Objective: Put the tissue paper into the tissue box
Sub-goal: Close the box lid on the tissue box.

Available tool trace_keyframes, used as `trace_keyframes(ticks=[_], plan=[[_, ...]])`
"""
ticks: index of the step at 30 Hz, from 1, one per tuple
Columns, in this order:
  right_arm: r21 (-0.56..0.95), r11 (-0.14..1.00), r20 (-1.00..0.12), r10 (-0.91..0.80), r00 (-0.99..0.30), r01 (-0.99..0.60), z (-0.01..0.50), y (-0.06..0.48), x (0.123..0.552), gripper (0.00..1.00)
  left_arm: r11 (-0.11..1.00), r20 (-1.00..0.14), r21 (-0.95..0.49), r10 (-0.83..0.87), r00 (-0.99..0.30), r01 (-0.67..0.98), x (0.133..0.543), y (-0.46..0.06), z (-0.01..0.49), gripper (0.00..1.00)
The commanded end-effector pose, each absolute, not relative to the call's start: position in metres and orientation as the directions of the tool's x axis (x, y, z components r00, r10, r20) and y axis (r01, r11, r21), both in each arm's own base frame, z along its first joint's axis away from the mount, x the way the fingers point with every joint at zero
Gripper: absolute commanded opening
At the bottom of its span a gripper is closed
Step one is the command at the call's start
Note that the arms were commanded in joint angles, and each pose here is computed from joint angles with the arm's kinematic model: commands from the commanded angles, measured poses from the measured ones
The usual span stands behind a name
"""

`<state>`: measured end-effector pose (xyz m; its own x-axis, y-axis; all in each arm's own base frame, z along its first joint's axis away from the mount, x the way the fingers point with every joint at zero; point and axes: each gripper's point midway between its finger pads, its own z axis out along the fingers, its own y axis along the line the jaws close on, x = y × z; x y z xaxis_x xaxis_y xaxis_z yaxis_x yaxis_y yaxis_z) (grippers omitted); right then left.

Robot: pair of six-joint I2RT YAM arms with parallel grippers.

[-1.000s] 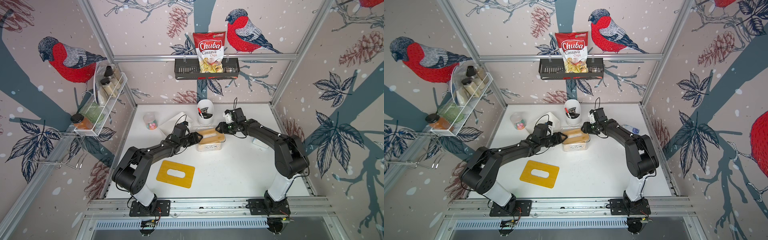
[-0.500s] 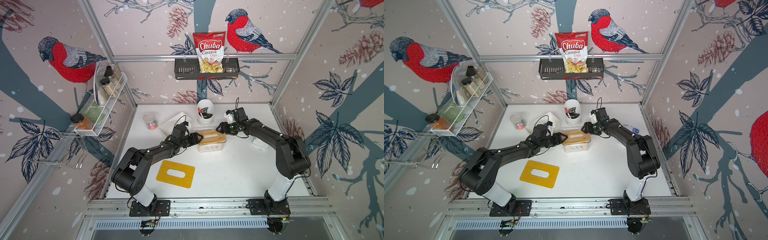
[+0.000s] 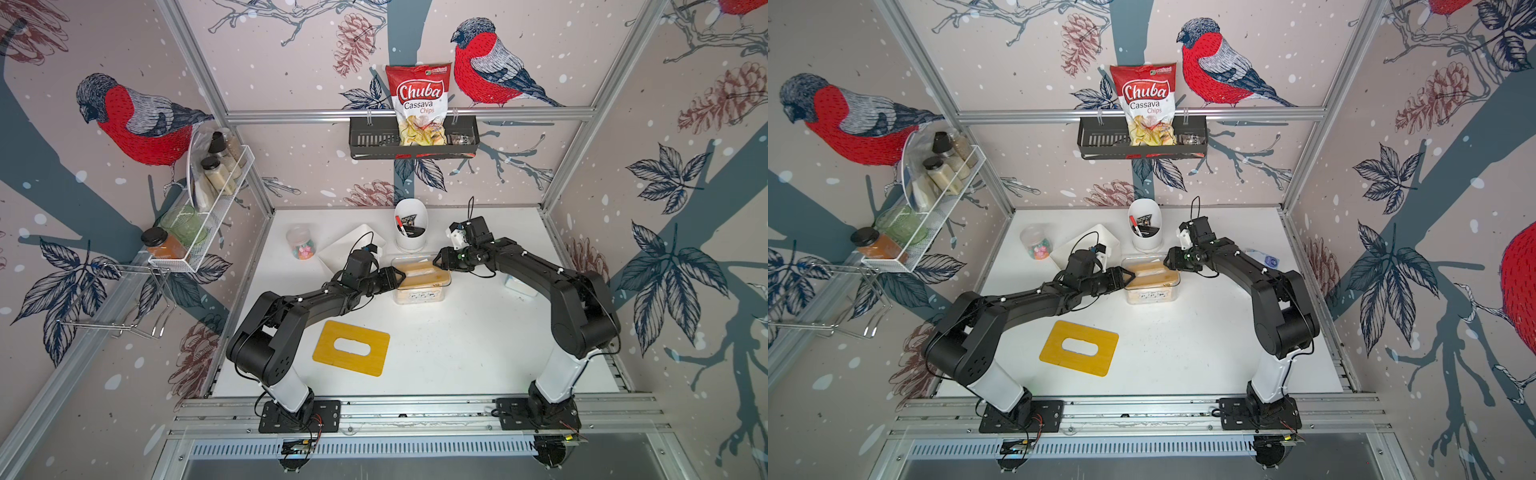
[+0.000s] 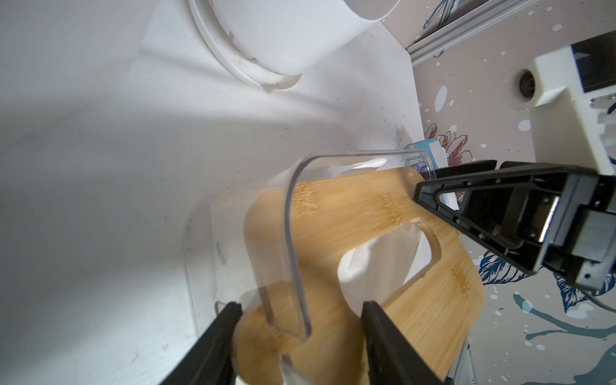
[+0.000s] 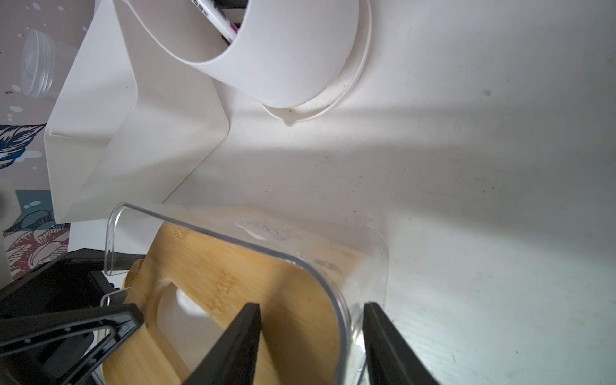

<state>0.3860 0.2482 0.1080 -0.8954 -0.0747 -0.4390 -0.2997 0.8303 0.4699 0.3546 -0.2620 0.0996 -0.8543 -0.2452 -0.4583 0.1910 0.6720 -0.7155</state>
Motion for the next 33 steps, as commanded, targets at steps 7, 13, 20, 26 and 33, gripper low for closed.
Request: trace_keyframes(ticks=[7, 13, 20, 26, 33], plan=[[0.523, 0.787, -0.428, -0.090, -0.899, -0.328, 0.117, 0.263, 0.380, 0.53, 0.683, -0.509, -0.685, -0.199, -0.837, 0.254, 0.352, -0.266, 0.102, 0.57], [0.496, 0.814, -0.441, -0.064, -0.895, -0.303, 0.122, 0.243, 0.390, 0.63, 0.685, -0.513, -0.682, -0.199, -0.835, 0.256, 0.353, -0.266, 0.104, 0.57], [0.478, 0.830, -0.456, -0.047, -0.889, -0.289, 0.129, 0.226, 0.393, 0.78, 0.686, -0.510, -0.683, -0.202, -0.836, 0.251, 0.353, -0.266, 0.103, 0.57], [0.456, 0.850, -0.445, -0.037, -0.895, -0.263, 0.125, 0.212, 0.379, 0.77, 0.685, -0.511, -0.684, -0.205, -0.835, 0.251, 0.354, -0.267, 0.104, 0.57], [0.447, 0.857, -0.427, -0.048, -0.903, -0.257, 0.120, 0.220, 0.356, 0.70, 0.684, -0.508, -0.686, -0.206, -0.836, 0.249, 0.354, -0.267, 0.104, 0.57]])
